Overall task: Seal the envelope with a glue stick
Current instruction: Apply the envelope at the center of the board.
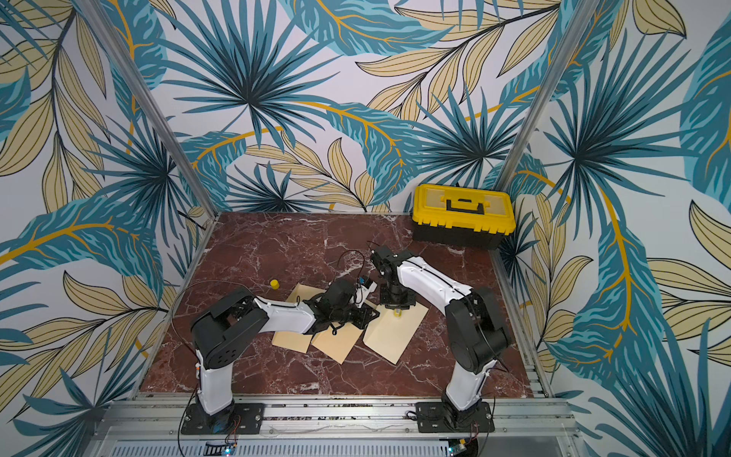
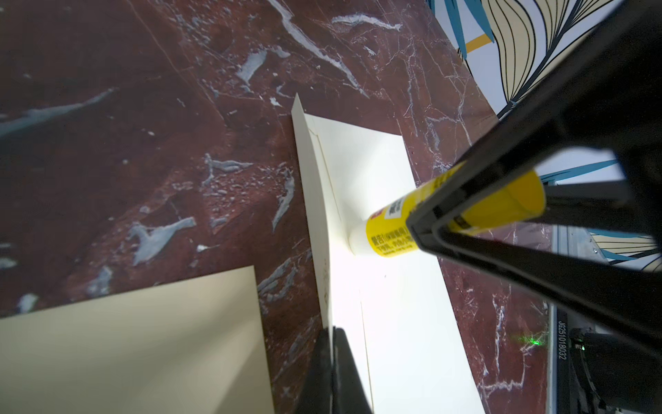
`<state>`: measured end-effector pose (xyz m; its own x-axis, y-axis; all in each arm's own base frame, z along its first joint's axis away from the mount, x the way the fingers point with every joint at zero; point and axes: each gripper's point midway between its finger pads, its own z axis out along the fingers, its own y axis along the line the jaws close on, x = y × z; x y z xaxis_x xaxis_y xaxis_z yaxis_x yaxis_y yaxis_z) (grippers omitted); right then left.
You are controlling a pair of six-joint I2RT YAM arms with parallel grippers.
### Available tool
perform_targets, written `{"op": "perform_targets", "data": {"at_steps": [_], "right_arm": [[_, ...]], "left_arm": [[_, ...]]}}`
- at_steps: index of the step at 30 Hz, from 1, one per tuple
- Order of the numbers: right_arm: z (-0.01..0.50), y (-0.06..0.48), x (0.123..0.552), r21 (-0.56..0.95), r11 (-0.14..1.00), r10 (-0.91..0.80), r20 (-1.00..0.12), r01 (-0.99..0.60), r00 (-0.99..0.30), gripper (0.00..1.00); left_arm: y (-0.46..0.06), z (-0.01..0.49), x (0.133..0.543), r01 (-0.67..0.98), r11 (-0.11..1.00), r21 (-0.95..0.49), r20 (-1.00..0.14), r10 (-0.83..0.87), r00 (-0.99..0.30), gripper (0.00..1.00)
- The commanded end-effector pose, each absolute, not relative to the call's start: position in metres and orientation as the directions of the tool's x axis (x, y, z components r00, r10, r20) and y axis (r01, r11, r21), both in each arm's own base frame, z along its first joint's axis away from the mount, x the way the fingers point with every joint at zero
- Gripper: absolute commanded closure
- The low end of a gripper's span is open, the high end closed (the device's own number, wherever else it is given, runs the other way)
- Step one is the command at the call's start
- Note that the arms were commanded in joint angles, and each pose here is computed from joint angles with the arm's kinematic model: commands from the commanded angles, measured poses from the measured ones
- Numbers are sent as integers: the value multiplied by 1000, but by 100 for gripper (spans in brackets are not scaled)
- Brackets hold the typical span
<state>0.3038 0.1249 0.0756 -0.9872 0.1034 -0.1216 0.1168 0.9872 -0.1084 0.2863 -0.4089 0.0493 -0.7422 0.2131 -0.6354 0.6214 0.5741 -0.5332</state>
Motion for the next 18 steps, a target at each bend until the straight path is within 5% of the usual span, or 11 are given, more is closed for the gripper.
{"op": "perform_targets", "data": {"at_steps": [1, 10, 18], "right_arm": [[71, 124, 313, -116, 986, 100, -143, 117, -985, 100], [43, 144, 241, 72, 984, 156, 96, 163, -983, 100], [58, 117, 228, -54, 990, 132, 111, 127, -985, 100]], "left_arm": [[-410, 51, 290, 626, 575, -527, -640, 216, -737, 98], [-410, 50, 290, 625, 578, -525, -639, 217, -738, 98], [-410, 49, 290, 621, 583, -524, -636, 217, -740, 98]]}}
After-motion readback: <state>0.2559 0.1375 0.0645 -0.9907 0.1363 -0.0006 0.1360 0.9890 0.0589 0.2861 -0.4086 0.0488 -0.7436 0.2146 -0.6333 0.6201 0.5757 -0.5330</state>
